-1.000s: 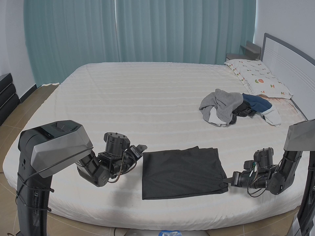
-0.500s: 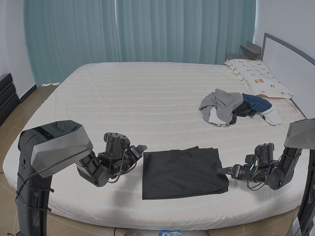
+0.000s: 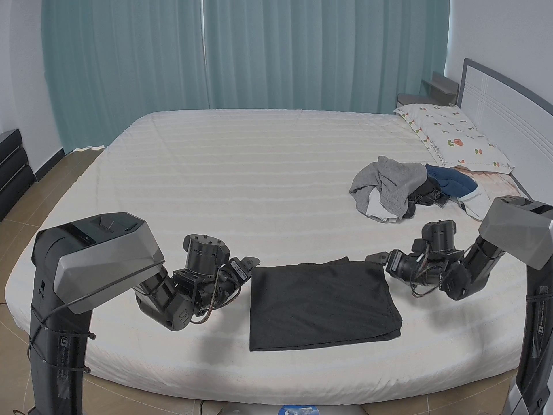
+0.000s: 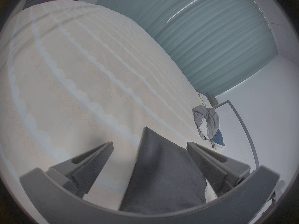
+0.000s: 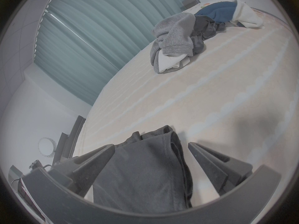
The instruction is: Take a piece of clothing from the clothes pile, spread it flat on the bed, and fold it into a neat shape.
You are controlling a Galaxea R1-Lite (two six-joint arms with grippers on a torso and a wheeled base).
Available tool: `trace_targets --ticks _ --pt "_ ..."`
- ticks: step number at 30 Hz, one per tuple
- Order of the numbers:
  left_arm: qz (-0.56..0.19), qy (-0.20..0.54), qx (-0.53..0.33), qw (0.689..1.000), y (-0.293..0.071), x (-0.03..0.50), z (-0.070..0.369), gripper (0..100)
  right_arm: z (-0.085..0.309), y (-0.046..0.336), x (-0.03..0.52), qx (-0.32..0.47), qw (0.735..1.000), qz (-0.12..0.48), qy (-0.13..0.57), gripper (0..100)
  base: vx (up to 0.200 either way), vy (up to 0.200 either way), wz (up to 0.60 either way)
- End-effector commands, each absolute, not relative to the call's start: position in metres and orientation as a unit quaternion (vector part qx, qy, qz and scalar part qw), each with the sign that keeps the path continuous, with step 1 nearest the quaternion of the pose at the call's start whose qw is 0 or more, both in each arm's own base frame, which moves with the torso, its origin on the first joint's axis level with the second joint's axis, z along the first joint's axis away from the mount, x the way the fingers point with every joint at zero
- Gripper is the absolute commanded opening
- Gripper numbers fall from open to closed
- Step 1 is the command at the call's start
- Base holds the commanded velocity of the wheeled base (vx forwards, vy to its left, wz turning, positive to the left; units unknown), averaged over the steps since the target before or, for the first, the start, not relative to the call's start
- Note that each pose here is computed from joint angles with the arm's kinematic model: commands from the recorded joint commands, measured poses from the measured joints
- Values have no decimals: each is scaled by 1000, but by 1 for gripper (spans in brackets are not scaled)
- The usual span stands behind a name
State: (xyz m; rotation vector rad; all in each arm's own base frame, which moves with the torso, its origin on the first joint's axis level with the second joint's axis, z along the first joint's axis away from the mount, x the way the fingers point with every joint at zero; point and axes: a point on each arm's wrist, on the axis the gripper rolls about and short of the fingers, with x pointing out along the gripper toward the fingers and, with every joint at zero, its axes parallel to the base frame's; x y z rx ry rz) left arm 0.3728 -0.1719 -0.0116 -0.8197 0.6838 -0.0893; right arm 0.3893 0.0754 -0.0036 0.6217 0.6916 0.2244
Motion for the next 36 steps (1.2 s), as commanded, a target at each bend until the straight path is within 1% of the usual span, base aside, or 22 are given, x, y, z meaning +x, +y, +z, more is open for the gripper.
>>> trace_targets --ticks 1,10,11,16,22,27,34,36 --pt "-39 324 -398 857 -171 374 -11 100 -24 92 410 299 886 113 335 100 0 0 0" --pt "-38 325 -397 857 -171 374 -12 100 -29 90 420 305 888 109 326 100 0 0 0" --pt "-38 325 -397 857 -171 374 -12 100 -29 90 422 306 889 108 324 0 0 0 0" --pt "-38 325 -397 858 -171 374 -12 100 -28 86 424 317 891 86 313 0 0 0 0" --pt "-38 325 -397 858 -171 374 -12 100 -28 82 426 318 892 81 311 0 0 0 0" --pt "-38 325 -397 858 -171 374 -12 100 -26 70 431 323 895 69 301 0 0 0 0" --pt "-40 321 -396 859 -172 376 -12 100 -34 68 433 331 891 64 305 0 0 0 0" --pt "-50 306 -401 862 -177 385 -10 100 -35 67 434 342 887 60 304 0 0 0 0"
